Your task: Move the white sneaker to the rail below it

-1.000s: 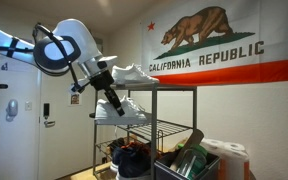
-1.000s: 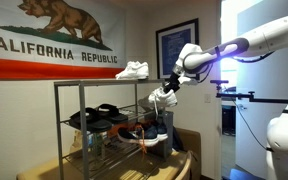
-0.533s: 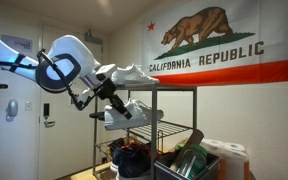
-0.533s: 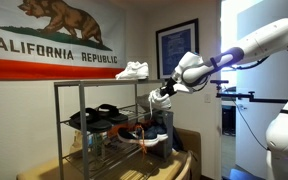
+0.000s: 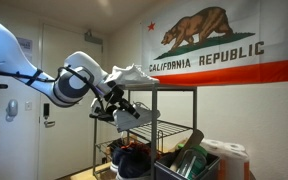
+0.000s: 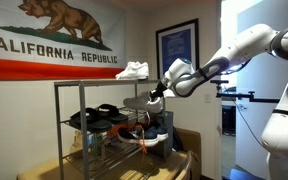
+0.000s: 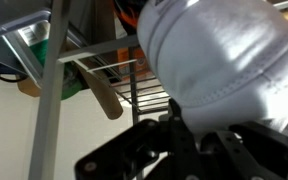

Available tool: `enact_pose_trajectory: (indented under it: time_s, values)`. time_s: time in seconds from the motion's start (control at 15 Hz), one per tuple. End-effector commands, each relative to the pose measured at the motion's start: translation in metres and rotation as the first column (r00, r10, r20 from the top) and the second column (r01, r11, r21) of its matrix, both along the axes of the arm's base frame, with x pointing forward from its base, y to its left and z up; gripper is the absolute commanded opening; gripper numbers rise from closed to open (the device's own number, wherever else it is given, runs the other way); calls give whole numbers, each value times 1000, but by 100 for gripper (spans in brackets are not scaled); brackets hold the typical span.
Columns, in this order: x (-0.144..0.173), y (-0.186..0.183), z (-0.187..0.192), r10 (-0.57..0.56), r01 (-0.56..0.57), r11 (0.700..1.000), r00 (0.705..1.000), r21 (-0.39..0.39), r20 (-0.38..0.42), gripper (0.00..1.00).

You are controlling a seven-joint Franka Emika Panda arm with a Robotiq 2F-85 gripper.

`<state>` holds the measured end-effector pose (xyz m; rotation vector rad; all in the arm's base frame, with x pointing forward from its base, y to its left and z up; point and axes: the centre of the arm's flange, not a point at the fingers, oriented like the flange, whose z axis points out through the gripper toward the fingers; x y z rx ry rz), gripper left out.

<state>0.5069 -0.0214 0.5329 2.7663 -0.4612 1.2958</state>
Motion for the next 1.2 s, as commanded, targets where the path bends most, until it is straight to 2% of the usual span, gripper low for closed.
enact_pose_trajectory:
  time_s: [0.0,0.07,0.13,0.2,0.33,0.93,1.13]
  values:
    - [35,10,19,-13,15,999,997,-29,75,6]
    - [38,10,19,-14,16,999,998,-35,66,5]
    - [40,10,18,-18,20,999,998,-51,56,9]
    - [40,10,18,-21,24,998,999,-58,47,33]
    - [38,6,15,-31,33,996,999,-77,31,34]
    - [36,4,21,-23,23,994,1000,-109,-5,99]
    - [33,9,26,-19,16,993,999,-114,-26,100]
